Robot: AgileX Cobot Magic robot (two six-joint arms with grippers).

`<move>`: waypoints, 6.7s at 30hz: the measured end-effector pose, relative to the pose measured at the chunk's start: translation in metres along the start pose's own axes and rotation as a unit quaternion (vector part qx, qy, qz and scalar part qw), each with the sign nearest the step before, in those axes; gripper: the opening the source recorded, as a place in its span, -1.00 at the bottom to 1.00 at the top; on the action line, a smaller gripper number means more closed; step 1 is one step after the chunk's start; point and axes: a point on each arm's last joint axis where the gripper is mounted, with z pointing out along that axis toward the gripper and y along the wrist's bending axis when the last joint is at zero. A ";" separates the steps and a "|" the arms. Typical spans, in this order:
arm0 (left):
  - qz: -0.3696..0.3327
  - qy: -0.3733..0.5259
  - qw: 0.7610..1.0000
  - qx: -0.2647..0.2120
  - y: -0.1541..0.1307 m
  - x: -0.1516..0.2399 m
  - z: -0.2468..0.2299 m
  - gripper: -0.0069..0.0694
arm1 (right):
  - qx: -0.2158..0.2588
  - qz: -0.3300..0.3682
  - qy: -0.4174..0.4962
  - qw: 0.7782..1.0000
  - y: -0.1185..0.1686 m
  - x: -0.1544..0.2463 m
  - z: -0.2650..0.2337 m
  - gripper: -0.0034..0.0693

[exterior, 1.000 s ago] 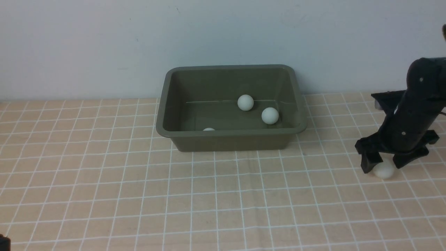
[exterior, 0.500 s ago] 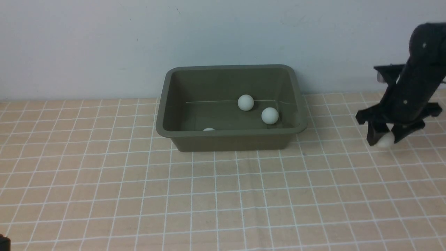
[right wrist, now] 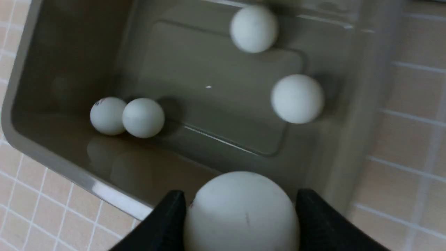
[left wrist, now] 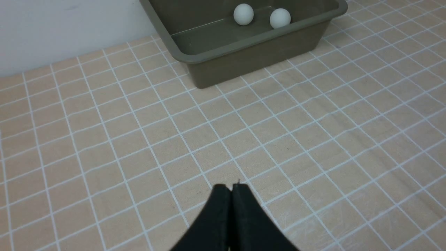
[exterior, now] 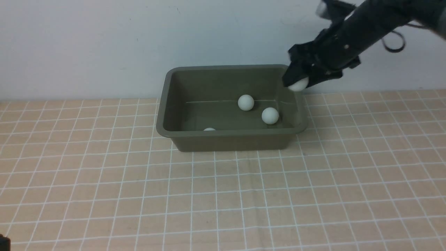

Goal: Put the table tennis balls into the box on the light coffee tablecloth.

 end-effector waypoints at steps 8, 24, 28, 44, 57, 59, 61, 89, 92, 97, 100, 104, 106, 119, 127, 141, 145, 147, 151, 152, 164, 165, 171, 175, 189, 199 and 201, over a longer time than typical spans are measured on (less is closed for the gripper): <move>0.000 0.000 1.000 0.000 0.000 0.000 0.000 -1.00 | -0.002 -0.033 0.017 0.999 0.007 0.006 0.052 0.12; -0.001 -0.003 1.000 0.001 0.000 -0.001 0.000 -1.00 | 0.007 -0.087 0.001 0.996 0.011 -0.014 0.025 0.29; -0.001 -0.011 1.000 0.001 0.000 -0.002 0.000 -1.00 | 0.035 -0.110 -0.073 0.991 0.015 -0.040 -0.038 -0.21; 0.005 -0.063 0.998 0.000 0.000 -0.012 -0.001 -1.00 | 0.147 -0.149 -0.295 0.932 0.071 0.080 -0.331 -0.95; 0.018 -0.064 0.998 -0.001 0.000 -0.012 -0.001 -1.00 | 0.181 -0.133 -0.396 0.890 0.064 0.274 -0.266 -0.95; 0.020 -0.064 0.998 -0.001 0.000 -0.012 -0.001 -1.00 | 0.186 -0.121 -0.409 0.885 0.054 0.298 -0.244 -0.95; 0.022 -0.064 0.998 -0.002 0.000 -0.012 -0.001 -1.00 | 0.189 -0.115 -0.418 0.881 0.048 0.317 -0.229 -0.95; 0.021 -0.050 0.999 0.001 0.000 -0.009 0.000 -1.00 | 0.180 -0.102 -0.461 0.863 0.046 0.324 -0.224 -0.95; 0.021 -0.050 0.999 0.001 0.000 -0.009 0.000 -1.00 | 0.212 -0.128 -0.440 0.863 0.039 0.335 -0.214 -0.95; 0.021 -0.050 0.999 0.001 0.000 -0.009 0.000 -1.00 | 0.248 -0.140 -0.434 0.854 0.018 0.369 -0.174 -0.95; 0.021 -0.050 0.999 0.001 0.000 -0.009 0.000 -1.00 | 0.254 -0.130 -0.454 0.844 0.010 0.380 -0.160 -0.95; 0.021 -0.050 0.999 0.001 0.000 -0.009 0.000 -1.00 | 0.257 -0.109 -0.474 0.835 -0.004 0.395 -0.136 -0.95; 0.021 -0.050 0.999 0.001 0.000 -0.009 0.000 -1.00 | 0.255 -0.100 -0.474 0.837 -0.009 0.402 -0.125 -0.95; 0.022 -0.050 0.999 0.001 0.000 -0.009 0.000 -1.00 | 0.251 -0.096 -0.486 0.832 -0.011 0.407 -0.120 -0.95; 0.022 -0.050 0.999 0.001 0.000 -0.009 0.000 -1.00 | 0.250 -0.087 -0.463 0.846 -0.012 0.409 -0.116 -0.95; 0.022 -0.050 0.999 0.001 0.000 -0.009 0.000 -1.00 | 0.220 0.024 -0.461 0.860 -0.017 0.413 -0.113 -0.95; 0.022 -0.050 0.999 0.001 0.000 -0.009 0.000 -1.00 | 0.219 0.026 -0.461 0.860 -0.017 0.413 -0.113 -0.95; 0.022 -0.050 0.999 0.001 0.000 -0.009 0.000 -1.00 | 0.219 0.027 -0.461 0.860 -0.017 0.413 -0.113 -0.95; 0.022 -0.050 0.999 0.001 0.000 -0.009 0.000 -1.00 | 0.219 0.027 -0.461 0.860 -0.017 0.413 -0.113 -0.95; 0.027 -0.050 0.998 -0.001 0.000 -0.009 0.000 -1.00 | 0.219 0.027 -0.461 0.860 -0.017 0.413 -0.113 -0.95; 0.001 -0.110 0.977 -0.183 0.026 0.034 0.049 -1.00 | 0.219 0.027 -0.459 0.860 -0.017 0.413 -0.113 -0.95; -0.011 -0.102 0.974 -0.202 0.029 0.047 0.054 -1.00 | 0.220 0.027 -0.459 0.860 -0.017 0.413 -0.113 -0.95; -0.040 -0.103 0.962 -0.248 0.032 0.088 0.064 -1.00 | 0.220 0.027 -0.459 0.861 -0.017 0.413 -0.113 -0.95; -0.040 -0.109 0.961 -0.252 0.031 0.100 0.065 -1.00 | 0.220 0.026 -0.459 0.861 -0.017 0.413 -0.113 -0.95; -0.049 -0.069 0.965 -0.249 0.029 0.109 0.066 -1.00 | 0.220 0.026 -0.459 0.861 -0.017 0.413 -0.114 -0.95; -0.050 -0.066 0.965 -0.249 0.029 0.109 0.066 -1.00 | 0.220 0.026 -0.459 0.861 -0.017 0.413 -0.114 -0.95; -0.050 -0.066 0.965 -0.249 0.029 0.109 0.066 -1.00 | 0.220 0.026 -0.459 0.861 -0.017 0.413 -0.114 -0.95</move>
